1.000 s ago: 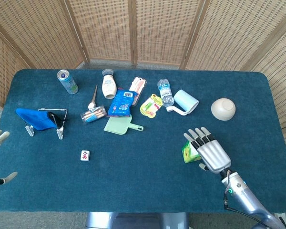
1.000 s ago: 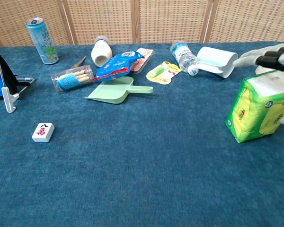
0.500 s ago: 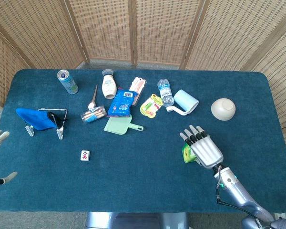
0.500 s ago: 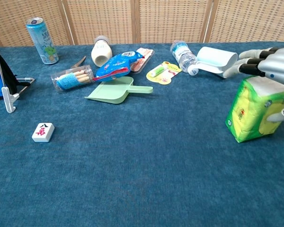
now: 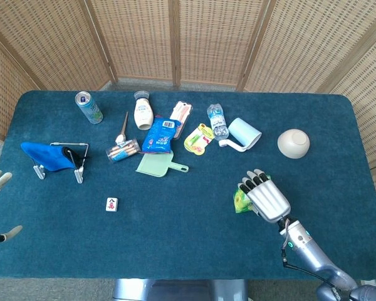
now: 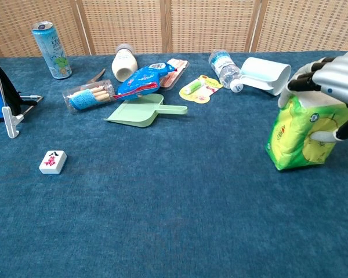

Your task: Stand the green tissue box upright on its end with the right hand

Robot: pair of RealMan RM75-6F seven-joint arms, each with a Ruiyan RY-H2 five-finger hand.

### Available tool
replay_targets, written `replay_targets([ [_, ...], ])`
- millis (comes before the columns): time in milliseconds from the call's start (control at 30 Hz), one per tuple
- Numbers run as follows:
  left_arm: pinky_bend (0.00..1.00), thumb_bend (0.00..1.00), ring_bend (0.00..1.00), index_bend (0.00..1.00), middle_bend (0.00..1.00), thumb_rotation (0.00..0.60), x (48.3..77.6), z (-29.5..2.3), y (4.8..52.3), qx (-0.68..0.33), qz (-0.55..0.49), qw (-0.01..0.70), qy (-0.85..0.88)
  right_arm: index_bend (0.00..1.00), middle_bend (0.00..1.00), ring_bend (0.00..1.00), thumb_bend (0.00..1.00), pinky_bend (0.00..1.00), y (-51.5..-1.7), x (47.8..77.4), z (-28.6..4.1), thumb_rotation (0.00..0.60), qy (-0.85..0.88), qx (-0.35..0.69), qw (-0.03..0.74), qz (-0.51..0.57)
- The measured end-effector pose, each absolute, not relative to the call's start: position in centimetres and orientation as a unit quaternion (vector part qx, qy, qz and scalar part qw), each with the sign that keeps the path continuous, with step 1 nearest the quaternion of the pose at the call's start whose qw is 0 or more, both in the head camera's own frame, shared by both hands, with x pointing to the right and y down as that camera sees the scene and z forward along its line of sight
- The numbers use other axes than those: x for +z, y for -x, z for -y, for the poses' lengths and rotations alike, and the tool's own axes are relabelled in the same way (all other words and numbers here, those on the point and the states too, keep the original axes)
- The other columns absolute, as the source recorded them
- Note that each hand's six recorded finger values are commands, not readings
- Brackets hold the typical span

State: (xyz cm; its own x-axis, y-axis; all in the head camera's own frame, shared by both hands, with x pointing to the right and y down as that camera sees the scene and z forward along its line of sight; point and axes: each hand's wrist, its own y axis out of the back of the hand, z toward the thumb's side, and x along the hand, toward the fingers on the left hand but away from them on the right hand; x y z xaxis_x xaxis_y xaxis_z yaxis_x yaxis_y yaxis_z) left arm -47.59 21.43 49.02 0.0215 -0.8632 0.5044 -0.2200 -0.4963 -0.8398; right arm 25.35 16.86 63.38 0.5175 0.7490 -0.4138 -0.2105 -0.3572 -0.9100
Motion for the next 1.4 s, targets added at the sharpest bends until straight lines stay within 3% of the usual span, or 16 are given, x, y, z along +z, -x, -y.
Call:
replay_targets([
  [367,0.00,0.04,0.00,0.00,0.00,0.600,49.1,-21.5,47.4,-0.564,-0.411,0.285,0.657,0.44,0.38,0.23,0.31,0.27,-23.6,61.8,-16.2,0.600,0.767,0.366,0.429,0.306],
  [767,0.00,0.04,0.00,0.00,0.00,0.600,49.3,-21.5,47.2,-0.566,-0.406,0.284,0.659,0.44,0.38,0.23,0.37,0.27,-20.6,64.1,-16.6,0.600,0.795,0.337,0.281,0.419],
  [1133,0.00,0.04,0.00,0.00,0.00,0.600,49.3,-21.5,47.3,-0.566,-0.407,0.283,0.659,0.44,0.38,0.23,0.37,0.27,-22.7,66.8,-17.0,0.600,0.754,0.367,0.275,0.470],
  [1267,0.00,0.04,0.00,0.00,0.00,0.600,49.3,-21.5,47.3,-0.566,-0.408,0.283,0.658,0.36,0.34,0.20,0.34,0.26,-23.4,66.9,-17.4,0.600,0.757,0.357,0.270,0.475],
  [1400,0.00,0.04,0.00,0.00,0.00,0.600,49.3,-21.5,47.2,-0.566,-0.407,0.283,0.658,0.21,0.19,0.09,0.32,0.19,-24.2,67.0,-18.4,0.600,0.773,0.349,0.267,0.458],
])
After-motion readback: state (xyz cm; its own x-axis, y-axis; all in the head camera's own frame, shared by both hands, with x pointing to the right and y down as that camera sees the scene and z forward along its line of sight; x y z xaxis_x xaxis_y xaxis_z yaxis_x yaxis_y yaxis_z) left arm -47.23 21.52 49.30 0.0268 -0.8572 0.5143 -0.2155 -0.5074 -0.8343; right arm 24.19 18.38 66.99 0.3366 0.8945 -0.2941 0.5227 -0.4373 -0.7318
